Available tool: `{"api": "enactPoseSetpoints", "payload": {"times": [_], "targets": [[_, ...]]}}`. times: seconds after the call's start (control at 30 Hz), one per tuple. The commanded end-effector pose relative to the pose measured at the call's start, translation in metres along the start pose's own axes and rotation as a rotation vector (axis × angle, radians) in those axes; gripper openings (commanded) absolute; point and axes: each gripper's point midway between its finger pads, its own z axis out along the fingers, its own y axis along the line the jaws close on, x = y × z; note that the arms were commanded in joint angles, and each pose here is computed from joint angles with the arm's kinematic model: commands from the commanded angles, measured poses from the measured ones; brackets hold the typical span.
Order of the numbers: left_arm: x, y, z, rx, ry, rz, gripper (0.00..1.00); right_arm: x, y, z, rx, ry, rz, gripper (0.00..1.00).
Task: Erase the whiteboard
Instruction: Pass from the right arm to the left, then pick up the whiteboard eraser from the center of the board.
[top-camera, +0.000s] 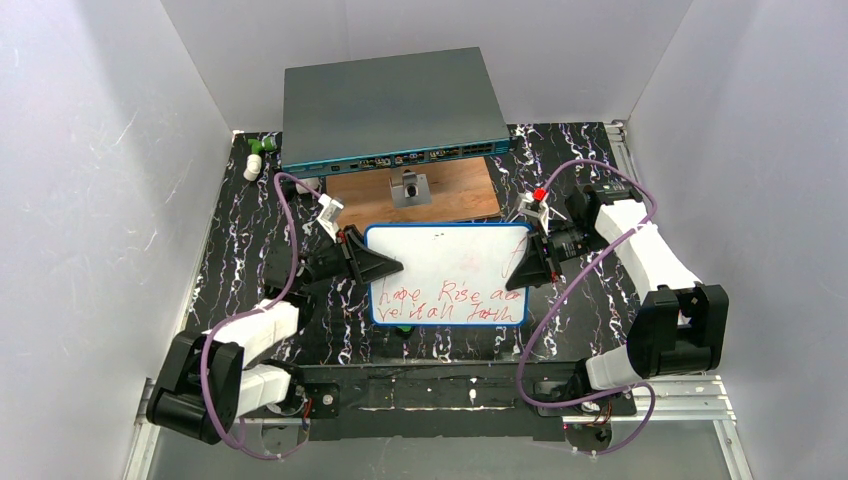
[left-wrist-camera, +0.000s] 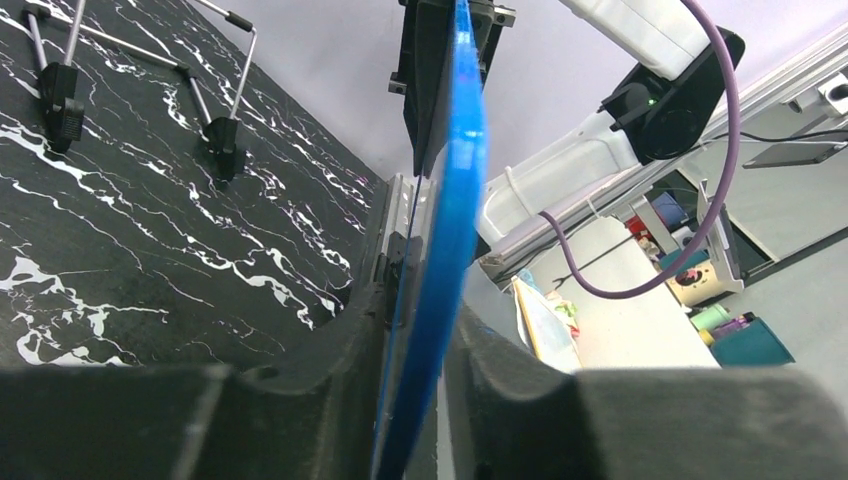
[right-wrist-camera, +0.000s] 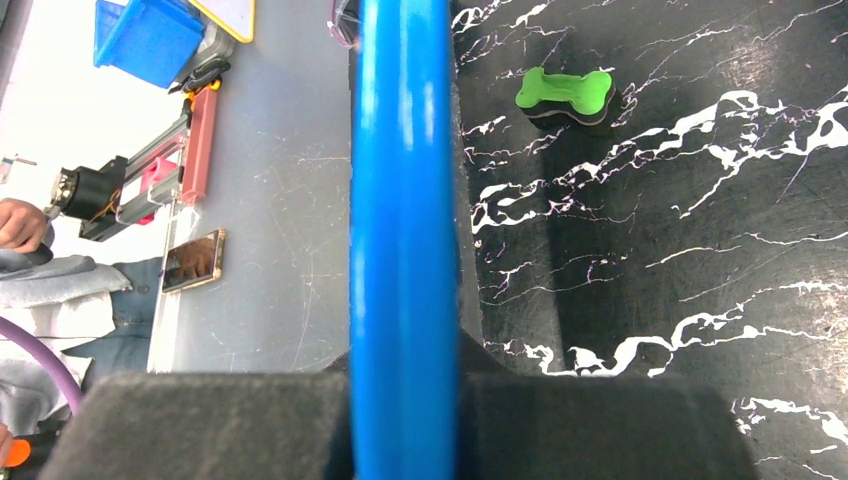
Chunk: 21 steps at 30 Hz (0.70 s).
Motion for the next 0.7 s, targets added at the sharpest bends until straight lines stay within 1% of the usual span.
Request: {"api": "enactPoseSetpoints", "payload": {"times": [0.0,0.03,0.07,0.1,0.17,0.2,0.23,0.27,0.3,0.33,0.37,0.4,0.5,0.67], "targets": [[-0.013,-0.019,0.004,0.080,0.009,0.081,0.18,-0.026,0.007,-0.003,-0.020,-0.095,-0.044,0.01],[-0.013,-0.018,0.004,0.081,0.014,0.076,0.13,-0.026,0.007,-0.003,-0.021,-0.094,-0.042,0.01],[-0.012,-0.017,0.005,0.081,0.019,0.069,0.03,-0.026,0.007,-0.003,-0.020,-0.094,-0.041,0.01],[-0.013,-0.017,0.005,0.081,0.022,0.064,0.00,-0.025,0.006,-0.003,-0.020,-0.092,-0.035,0.01],[-0.013,-0.017,0.005,0.079,0.014,0.069,0.00,-0.025,0.004,-0.003,-0.016,-0.090,-0.023,0.01],[-0.013,-0.017,0.004,0.072,0.006,0.070,0.00,-0.025,0.002,-0.003,-0.014,-0.087,-0.018,0.06],[-0.016,-0.017,0.003,0.059,-0.017,0.086,0.00,-0.025,0.000,-0.003,-0.010,-0.085,-0.011,0.12],[-0.015,-0.011,0.003,0.021,-0.027,0.070,0.00,-0.026,-0.001,-0.003,-0.005,-0.082,-0.004,0.19],[-0.015,-0.006,0.001,-0.019,-0.035,0.080,0.00,-0.026,-0.003,-0.004,0.002,-0.077,0.001,0.31],[-0.016,-0.003,-0.002,-0.058,-0.049,0.107,0.00,-0.027,-0.004,-0.004,0.010,-0.074,0.009,0.51],[-0.016,0.000,-0.005,-0.100,-0.060,0.128,0.00,-0.030,-0.006,-0.006,0.020,-0.072,0.009,0.59],[-0.019,-0.005,-0.008,-0.122,-0.081,0.178,0.00,-0.032,-0.007,-0.009,0.032,-0.074,0.009,0.60],[-0.024,-0.008,-0.017,-0.191,-0.109,0.237,0.00,-0.046,-0.012,-0.026,0.082,-0.102,0.007,0.65],[-0.027,-0.004,-0.028,-0.269,-0.148,0.259,0.00,-0.060,-0.025,-0.070,0.204,-0.157,0.010,0.70]]}}
